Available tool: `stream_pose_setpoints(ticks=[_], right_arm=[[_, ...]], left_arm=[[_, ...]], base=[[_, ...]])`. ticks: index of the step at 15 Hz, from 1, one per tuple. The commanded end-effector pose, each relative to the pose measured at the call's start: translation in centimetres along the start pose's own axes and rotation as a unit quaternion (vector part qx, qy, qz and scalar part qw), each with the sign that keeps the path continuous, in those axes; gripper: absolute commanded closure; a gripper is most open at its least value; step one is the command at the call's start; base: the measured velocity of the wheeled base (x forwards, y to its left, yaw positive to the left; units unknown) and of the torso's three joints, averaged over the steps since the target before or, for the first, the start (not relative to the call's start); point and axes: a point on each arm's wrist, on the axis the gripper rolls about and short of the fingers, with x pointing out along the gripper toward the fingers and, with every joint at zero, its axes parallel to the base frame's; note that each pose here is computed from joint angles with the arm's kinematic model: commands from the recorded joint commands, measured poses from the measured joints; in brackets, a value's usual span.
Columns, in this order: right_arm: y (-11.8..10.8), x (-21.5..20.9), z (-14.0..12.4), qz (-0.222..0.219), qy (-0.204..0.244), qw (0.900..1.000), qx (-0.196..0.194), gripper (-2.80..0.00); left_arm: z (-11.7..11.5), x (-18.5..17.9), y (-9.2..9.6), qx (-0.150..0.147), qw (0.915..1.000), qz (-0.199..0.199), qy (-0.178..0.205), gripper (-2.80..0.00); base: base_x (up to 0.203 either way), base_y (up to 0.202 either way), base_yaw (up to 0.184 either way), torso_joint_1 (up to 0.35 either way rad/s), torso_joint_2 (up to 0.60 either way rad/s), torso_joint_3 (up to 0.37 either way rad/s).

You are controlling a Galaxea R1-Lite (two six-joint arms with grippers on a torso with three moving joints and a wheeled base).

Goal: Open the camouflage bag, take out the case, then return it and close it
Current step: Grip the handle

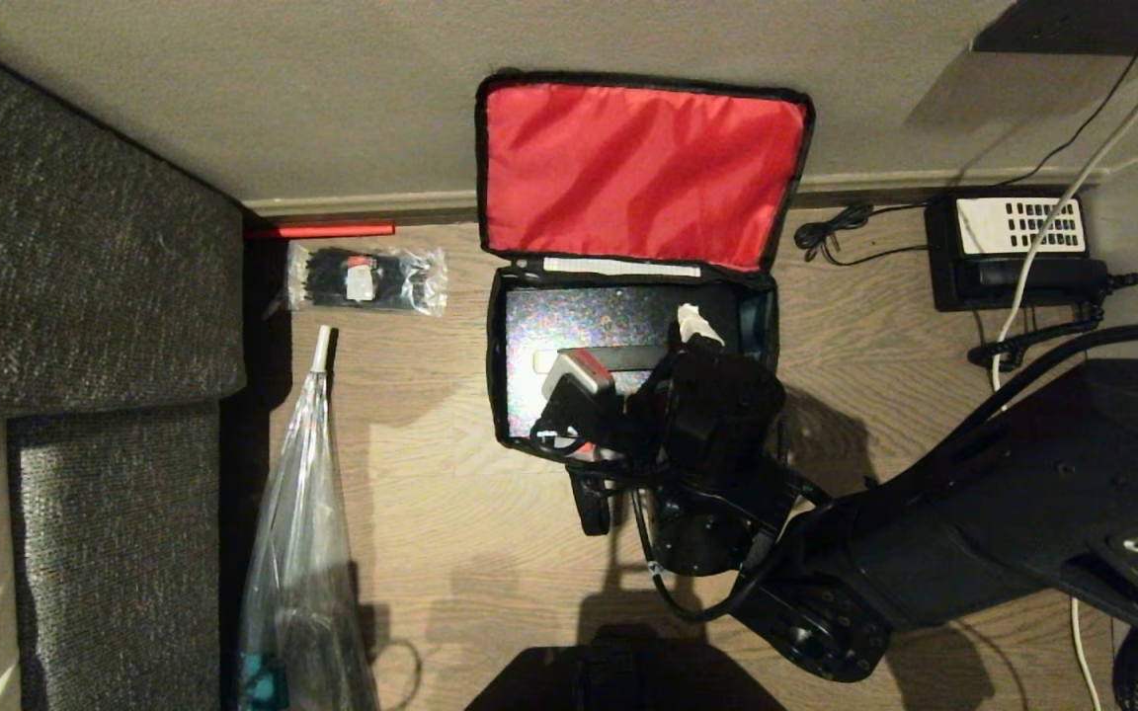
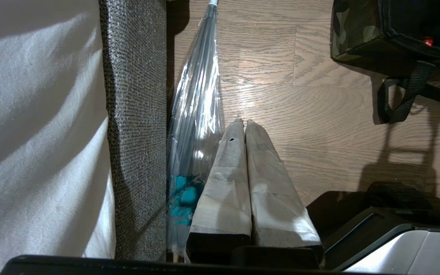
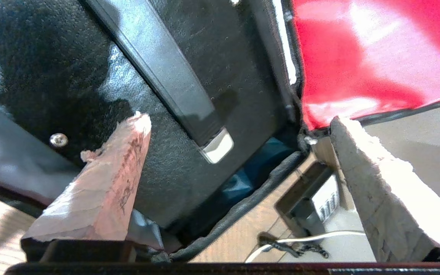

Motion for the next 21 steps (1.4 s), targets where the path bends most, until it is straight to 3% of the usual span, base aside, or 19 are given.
stream_pose_setpoints(ticks=[1,8,11,14,18,21], right_arm=[[0.0,-0.4,0.4,-0.01,0.005,1.0,0.003,-2.8],[3.8,-0.3,-1.0,-0.007,0.022,0.999,-0.027,-2.8],[4.1,0.4,-0.1,-0.029,0.017,0.999,-0.024,-2.8],[2.5,1.2,1.0,-0.053,0.014,0.998,-0.031,-2.8],[3.8,2.1,-0.1,-0.07,0.015,0.993,-0.099,-2.8],[4.2,2.4,-0.6,-0.064,-0.002,0.991,-0.119,-2.8]], left_arm=[[-0.1,0.0,0.0,0.0,1.0,0.0,0.001,0.0],[-0.1,0.0,0.0,0.0,1.0,0.0,0.001,0.0],[-0.1,0.0,0.0,0.0,1.0,0.0,0.001,0.0],[-0.1,0.0,0.0,0.0,1.0,0.0,0.001,0.0],[-0.1,0.0,0.0,0.0,1.0,0.0,0.001,0.0],[-0.1,0.0,0.0,0.0,1.0,0.0,0.001,0.0]], base=[[0.0,0.0,0.0,0.0,0.0,0.0],[0.0,0.0,0.0,0.0,0.0,0.0],[0.0,0.0,0.0,0.0,0.0,0.0],[0.0,0.0,0.0,0.0,0.0,0.0],[0.0,0.0,0.0,0.0,0.0,0.0],[0.0,0.0,0.0,0.0,0.0,0.0]])
